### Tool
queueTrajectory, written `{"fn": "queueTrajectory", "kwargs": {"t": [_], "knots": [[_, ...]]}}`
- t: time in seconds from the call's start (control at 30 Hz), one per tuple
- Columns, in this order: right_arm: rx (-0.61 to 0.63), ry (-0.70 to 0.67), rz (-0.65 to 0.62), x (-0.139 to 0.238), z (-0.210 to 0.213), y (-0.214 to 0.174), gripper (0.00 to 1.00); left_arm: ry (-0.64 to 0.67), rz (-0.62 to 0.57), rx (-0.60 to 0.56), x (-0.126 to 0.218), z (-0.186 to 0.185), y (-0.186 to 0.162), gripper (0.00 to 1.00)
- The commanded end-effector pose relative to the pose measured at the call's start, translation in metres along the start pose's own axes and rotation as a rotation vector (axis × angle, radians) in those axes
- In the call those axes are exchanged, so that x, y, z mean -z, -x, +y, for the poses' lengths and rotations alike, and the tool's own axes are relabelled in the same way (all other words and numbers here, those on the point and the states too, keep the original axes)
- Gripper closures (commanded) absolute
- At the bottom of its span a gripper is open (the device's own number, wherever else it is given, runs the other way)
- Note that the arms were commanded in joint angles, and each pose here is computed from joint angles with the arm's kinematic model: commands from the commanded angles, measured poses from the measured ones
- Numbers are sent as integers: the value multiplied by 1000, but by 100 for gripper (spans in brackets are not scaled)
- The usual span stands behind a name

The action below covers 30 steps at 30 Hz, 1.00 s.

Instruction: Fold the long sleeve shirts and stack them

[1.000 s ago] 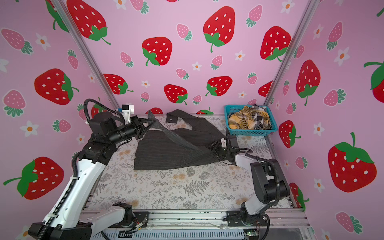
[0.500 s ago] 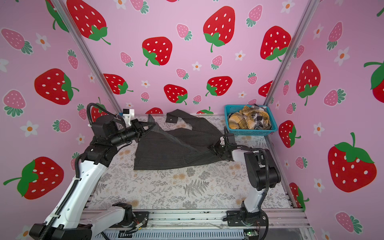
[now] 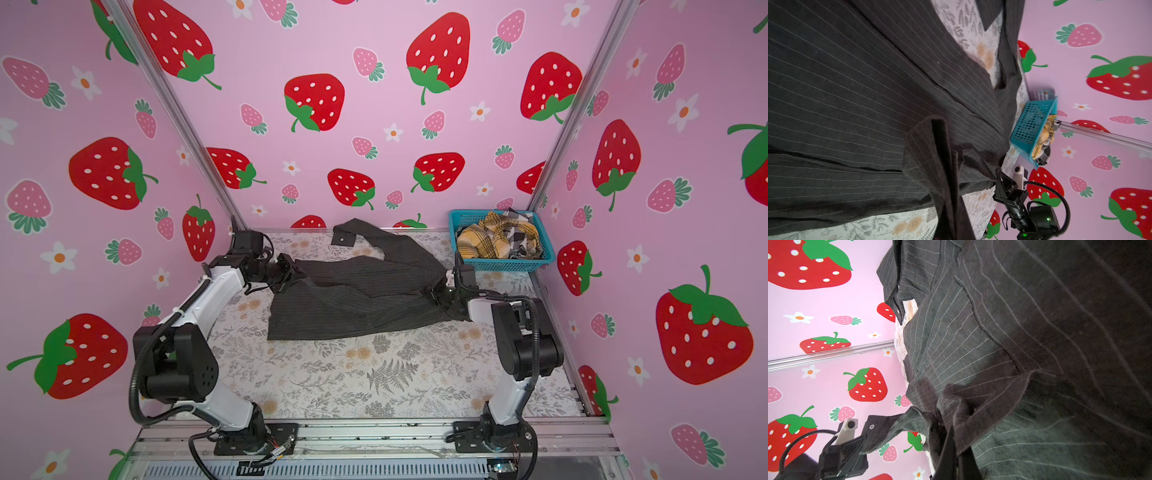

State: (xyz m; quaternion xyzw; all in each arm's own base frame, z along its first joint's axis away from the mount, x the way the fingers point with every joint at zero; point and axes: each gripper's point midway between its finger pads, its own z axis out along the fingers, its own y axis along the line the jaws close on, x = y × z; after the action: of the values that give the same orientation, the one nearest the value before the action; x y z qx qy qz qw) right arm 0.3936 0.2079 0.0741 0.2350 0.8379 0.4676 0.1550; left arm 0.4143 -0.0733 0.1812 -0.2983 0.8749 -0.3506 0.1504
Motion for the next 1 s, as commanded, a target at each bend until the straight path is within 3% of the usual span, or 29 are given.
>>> {"fn": "queueTrajectory", "kwargs": {"t": [0.0,0.17,0.33,0.5,0.53,0.57,0.63,0.67,0.73,0.97], "knots": [[3,26,-36,8,0,1,100,-16,-106,-97,49,-23,21,100],[-3,17,-42,9,-19,-7,100,46,-36,23,29,57,4,100],[-9,59,-34,5,-29,-14,100,100,40,179,-12,135,-11,100],[27,61,-24,6,-27,-17,100,134,95,193,-28,152,-13,100],[36,55,-19,6,-25,-18,98,144,91,188,-26,153,-13,96],[42,46,-17,6,-25,-18,87,154,90,188,-25,154,-13,80],[64,21,-16,7,-23,-19,59,180,85,189,-20,156,-16,64],[71,7,-13,6,-23,-21,53,195,87,191,-18,158,-18,59],[76,-14,-10,4,-24,-22,49,208,95,196,-16,160,-22,54],[48,-90,11,1,-31,-29,52,262,122,219,-8,172,-44,55]]}}
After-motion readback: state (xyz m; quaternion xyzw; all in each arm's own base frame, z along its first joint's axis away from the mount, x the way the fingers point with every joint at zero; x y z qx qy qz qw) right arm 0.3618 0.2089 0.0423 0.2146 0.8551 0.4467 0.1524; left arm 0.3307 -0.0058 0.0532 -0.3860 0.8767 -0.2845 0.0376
